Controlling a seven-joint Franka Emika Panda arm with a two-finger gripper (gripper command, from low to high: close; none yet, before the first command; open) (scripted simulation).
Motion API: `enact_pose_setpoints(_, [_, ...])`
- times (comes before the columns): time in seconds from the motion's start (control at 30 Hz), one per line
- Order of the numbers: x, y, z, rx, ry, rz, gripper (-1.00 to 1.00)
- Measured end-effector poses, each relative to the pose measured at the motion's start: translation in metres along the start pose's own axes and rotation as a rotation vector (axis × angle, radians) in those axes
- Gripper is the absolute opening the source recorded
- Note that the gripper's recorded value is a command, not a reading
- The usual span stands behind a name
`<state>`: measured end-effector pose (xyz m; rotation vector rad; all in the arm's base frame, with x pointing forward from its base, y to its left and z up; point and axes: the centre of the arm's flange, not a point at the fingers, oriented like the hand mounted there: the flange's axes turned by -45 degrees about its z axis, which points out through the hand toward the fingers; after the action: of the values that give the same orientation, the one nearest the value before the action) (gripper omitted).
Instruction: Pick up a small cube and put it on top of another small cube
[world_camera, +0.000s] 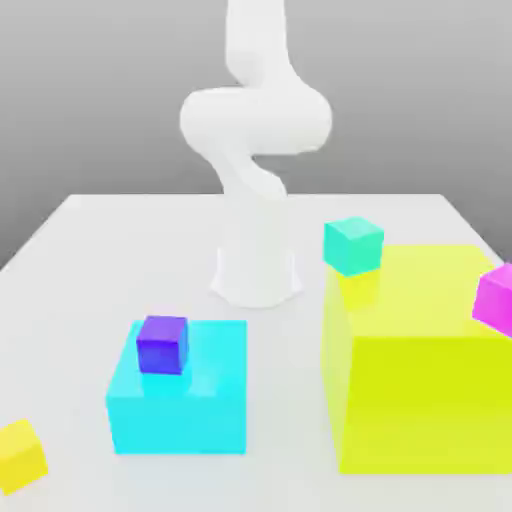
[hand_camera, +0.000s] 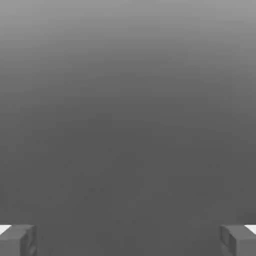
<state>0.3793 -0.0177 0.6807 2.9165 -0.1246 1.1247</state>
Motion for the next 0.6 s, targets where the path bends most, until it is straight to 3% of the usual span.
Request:
enact_pose_setpoints(0.3, [-0.018,0.083,0.159,-0.138,-0.228,0.211,0.0])
enact_pose_setpoints(0.6, [-0.099,0.188,0.292,-0.242,-0.444,0.451,0.0])
